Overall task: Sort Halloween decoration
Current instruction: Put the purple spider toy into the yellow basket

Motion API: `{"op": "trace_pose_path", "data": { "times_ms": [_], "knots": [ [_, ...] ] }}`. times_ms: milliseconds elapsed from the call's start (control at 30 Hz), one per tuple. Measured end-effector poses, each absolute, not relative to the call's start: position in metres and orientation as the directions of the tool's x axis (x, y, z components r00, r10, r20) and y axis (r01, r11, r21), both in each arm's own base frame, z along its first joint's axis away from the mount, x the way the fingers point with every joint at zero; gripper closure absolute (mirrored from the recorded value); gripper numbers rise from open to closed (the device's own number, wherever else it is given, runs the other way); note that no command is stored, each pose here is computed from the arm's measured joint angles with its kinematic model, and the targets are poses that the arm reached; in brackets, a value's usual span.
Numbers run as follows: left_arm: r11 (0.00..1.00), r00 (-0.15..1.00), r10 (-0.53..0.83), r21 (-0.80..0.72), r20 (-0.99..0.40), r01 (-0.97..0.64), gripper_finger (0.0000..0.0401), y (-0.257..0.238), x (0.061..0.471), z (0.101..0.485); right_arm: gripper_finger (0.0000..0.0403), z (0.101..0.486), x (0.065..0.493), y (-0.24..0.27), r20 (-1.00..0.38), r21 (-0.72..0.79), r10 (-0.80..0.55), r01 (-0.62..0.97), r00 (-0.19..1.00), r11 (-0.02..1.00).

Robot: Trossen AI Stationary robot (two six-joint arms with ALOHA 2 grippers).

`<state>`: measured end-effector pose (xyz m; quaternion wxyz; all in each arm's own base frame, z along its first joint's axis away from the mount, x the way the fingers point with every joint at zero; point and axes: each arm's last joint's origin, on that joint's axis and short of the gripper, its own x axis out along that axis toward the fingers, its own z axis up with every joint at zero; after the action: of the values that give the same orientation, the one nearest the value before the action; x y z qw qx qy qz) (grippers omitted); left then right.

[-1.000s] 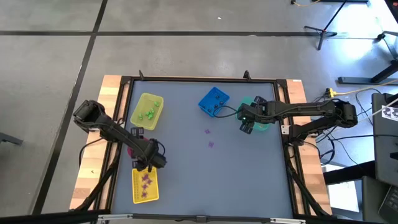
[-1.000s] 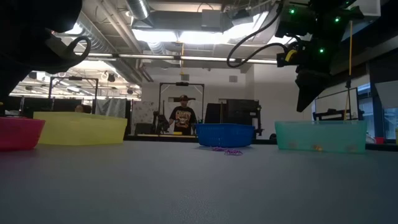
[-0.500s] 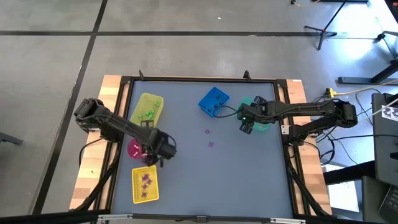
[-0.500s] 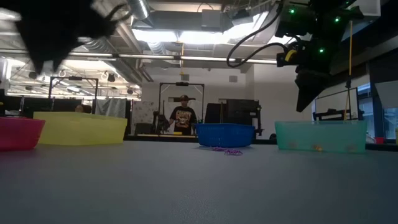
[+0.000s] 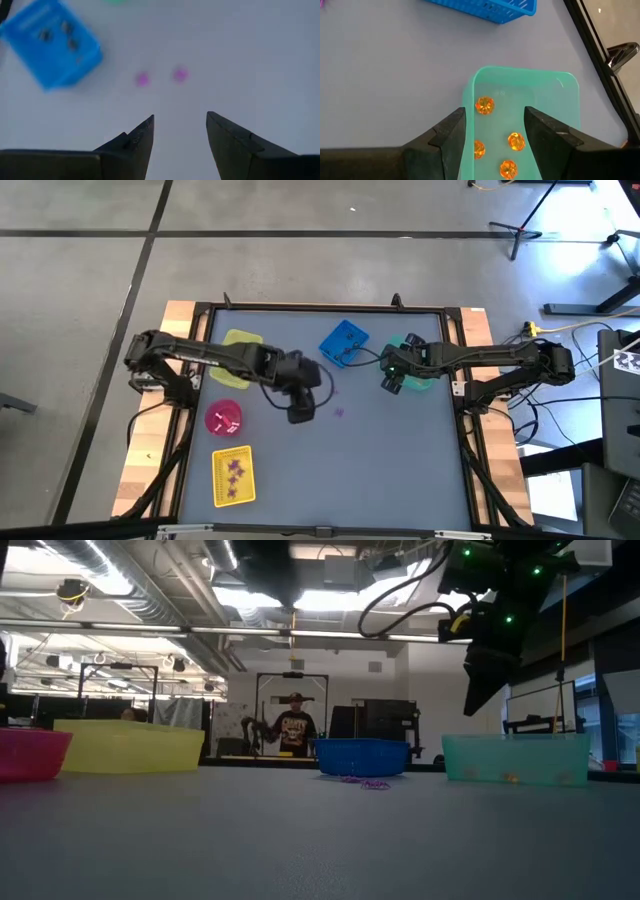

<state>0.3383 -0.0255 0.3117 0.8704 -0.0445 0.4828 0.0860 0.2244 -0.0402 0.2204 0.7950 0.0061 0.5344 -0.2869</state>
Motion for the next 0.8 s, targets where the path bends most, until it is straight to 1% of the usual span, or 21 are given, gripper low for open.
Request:
{"op": "trace_pose_path", "data": {
  "times_ms": [67, 167, 267, 333, 433, 500, 567, 733, 800],
  "knots": [
    [0.986, 0.586, 0.068, -0.035, -0.807, -0.162, 0.0237, -0.020, 0.346, 0.313, 0.0203, 0.221, 0.225, -0.040, -0.852, -0.296, -0.450, 0.463, 0.267, 0.835],
    [0.988, 0.680, 0.067, -0.047, -0.730, -0.149, 0.0237, -0.012, 0.356, 0.316, 0.0203, 0.221, 0.225, -0.040, -0.852, -0.295, -0.450, 0.464, 0.268, 0.835],
    [0.990, 0.743, 0.070, -0.043, -0.666, -0.132, 0.0237, -0.005, 0.363, 0.317, 0.0203, 0.221, 0.225, -0.040, -0.851, -0.295, -0.450, 0.464, 0.269, 0.835],
    [0.997, 0.775, 0.045, -0.017, -0.630, -0.072, 0.0237, -0.002, 0.370, 0.317, 0.0203, 0.221, 0.226, -0.040, -0.849, -0.292, -0.451, 0.467, 0.275, 0.835],
    [0.999, 0.800, -0.031, 0.014, -0.600, 0.048, 0.0237, -0.001, 0.381, 0.311, 0.0203, 0.221, 0.226, -0.040, -0.846, -0.289, -0.452, 0.469, 0.284, 0.835],
    [0.992, 0.795, -0.087, 0.017, -0.600, 0.122, 0.0237, 0.000, 0.390, 0.304, 0.0203, 0.221, 0.227, -0.040, -0.845, -0.288, -0.452, 0.470, 0.286, 0.835],
    [0.986, 0.779, -0.109, 0.031, -0.617, 0.162, 0.0237, 0.004, 0.400, 0.294, 0.0203, 0.221, 0.227, -0.040, -0.845, -0.288, -0.452, 0.470, 0.285, 0.834],
    [0.979, 0.730, -0.091, 0.075, -0.677, 0.191, 0.0237, 0.017, 0.427, 0.271, 0.0203, 0.221, 0.227, -0.040, -0.845, -0.288, -0.452, 0.469, 0.284, 0.835],
    [0.975, 0.688, -0.083, 0.082, -0.721, 0.204, 0.0237, 0.024, 0.437, 0.260, 0.0203, 0.221, 0.226, -0.040, -0.846, -0.289, -0.452, 0.469, 0.283, 0.835]
  ]
}}
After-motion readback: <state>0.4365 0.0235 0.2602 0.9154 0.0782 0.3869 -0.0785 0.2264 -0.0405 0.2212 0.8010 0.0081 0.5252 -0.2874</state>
